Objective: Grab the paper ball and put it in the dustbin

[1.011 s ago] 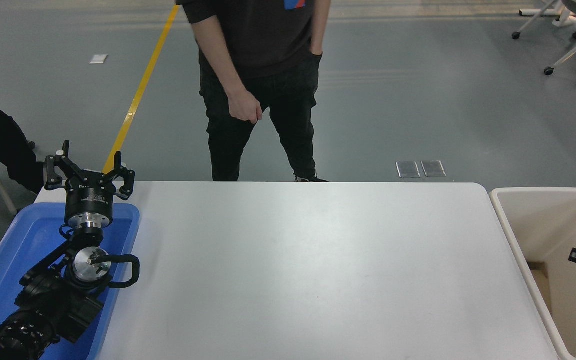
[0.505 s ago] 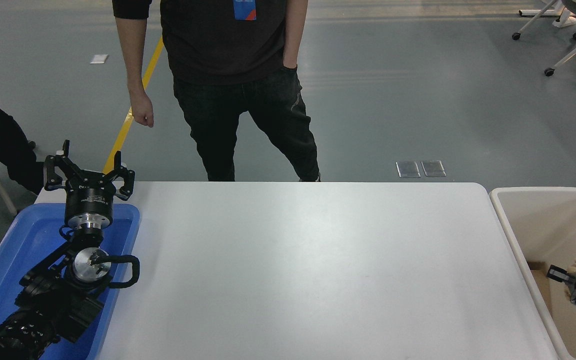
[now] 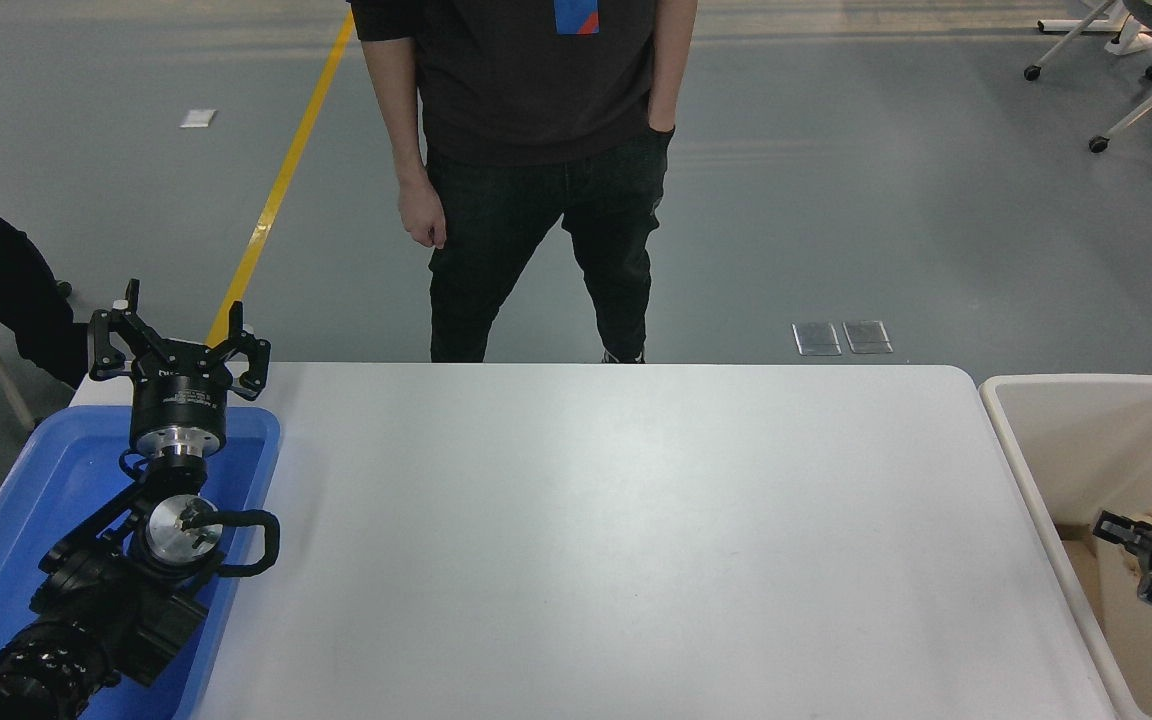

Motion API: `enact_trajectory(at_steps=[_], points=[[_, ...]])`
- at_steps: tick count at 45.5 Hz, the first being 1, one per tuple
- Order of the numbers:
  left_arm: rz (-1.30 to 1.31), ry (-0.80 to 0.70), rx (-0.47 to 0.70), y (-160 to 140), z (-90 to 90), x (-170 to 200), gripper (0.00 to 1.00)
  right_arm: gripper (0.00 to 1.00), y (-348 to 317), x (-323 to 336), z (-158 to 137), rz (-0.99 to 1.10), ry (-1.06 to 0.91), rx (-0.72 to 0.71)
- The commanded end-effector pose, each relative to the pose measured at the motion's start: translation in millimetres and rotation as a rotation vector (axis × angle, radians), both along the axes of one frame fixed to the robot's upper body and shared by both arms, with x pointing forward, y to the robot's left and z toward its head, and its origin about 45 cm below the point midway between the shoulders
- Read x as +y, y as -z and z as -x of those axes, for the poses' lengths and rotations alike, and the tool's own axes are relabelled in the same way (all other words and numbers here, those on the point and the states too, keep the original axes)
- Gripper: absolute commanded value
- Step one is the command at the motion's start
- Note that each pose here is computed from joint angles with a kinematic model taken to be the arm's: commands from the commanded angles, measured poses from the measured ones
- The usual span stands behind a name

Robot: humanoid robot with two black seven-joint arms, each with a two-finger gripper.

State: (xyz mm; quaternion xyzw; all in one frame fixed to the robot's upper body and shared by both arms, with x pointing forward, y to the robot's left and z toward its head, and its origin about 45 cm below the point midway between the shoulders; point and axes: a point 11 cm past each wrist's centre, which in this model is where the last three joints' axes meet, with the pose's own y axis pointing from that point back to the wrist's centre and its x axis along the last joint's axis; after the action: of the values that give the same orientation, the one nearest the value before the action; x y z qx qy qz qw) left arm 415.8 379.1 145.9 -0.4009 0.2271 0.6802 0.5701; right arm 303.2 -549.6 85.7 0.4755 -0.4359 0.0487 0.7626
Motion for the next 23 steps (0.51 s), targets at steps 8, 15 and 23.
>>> enact_trajectory(at_steps=[8,15,23], points=[[0.000,0.001,-0.002,-0.8,-0.6,-0.4,0.99,1.00,-57.6,7.2,-41.7,0.015,-0.095,-0.046],[0.001,0.004,-0.002,-0.6,-0.7,-1.4,0.99,1.00,-86.1,42.7,-64.5,-0.062,-0.172,-0.021],[-0.002,0.004,-0.002,-0.9,-0.7,-0.7,0.99,1.00,-114.7,81.3,-77.4,-0.114,-0.267,0.034]])
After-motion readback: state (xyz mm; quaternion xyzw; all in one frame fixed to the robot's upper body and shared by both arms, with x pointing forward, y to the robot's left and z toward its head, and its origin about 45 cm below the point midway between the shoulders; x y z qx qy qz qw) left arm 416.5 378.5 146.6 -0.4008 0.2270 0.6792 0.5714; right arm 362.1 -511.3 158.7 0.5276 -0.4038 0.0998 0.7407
